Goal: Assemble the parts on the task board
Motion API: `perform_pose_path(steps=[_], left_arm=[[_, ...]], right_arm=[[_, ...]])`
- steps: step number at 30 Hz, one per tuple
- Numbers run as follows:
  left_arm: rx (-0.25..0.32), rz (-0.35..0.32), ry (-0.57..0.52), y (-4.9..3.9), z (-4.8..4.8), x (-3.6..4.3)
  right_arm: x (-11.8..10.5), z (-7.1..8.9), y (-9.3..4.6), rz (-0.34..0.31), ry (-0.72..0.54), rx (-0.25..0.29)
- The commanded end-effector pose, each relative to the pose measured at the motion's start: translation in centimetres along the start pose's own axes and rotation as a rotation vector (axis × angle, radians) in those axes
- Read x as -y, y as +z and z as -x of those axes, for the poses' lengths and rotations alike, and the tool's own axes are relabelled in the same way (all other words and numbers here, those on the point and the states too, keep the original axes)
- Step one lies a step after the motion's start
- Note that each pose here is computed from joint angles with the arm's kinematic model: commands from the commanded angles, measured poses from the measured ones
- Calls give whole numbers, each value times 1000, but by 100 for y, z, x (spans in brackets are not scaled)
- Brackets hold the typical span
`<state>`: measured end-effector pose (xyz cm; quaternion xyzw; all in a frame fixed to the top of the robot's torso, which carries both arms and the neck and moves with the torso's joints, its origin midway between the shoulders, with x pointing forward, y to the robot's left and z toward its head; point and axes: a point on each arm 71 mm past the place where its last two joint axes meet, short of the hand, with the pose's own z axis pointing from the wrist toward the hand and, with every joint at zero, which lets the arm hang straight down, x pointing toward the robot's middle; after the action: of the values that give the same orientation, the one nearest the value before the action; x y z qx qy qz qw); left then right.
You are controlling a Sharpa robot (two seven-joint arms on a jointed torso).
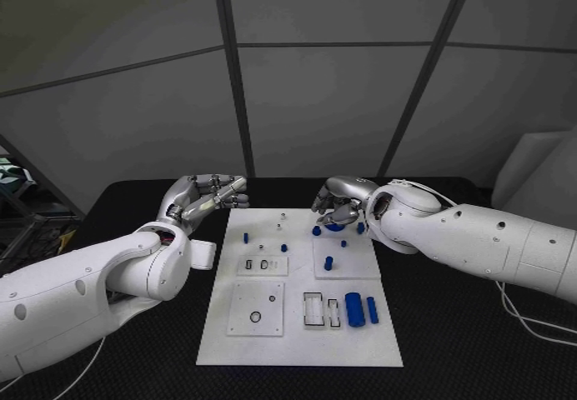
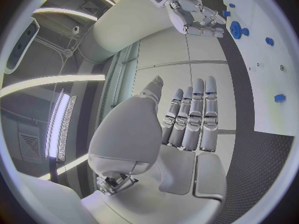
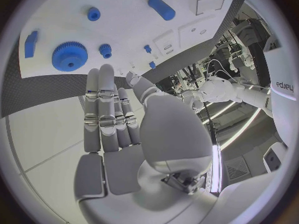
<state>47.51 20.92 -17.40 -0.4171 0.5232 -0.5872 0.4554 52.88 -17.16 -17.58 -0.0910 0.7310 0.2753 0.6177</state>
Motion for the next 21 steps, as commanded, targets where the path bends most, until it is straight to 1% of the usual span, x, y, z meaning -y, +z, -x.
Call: perform_pose_path(steps=[1,5,21], left_arm=[[-19,-11,3,-11,-38,24],[-22,-11,1,-18,-52,26],[-25,-5,0,-26,-46,22]], right_arm=[[16,-24,15,-47,-97,-64],[6,-34,30,-54,-112,-82],[-3,-51,61,-66,-138,-107]])
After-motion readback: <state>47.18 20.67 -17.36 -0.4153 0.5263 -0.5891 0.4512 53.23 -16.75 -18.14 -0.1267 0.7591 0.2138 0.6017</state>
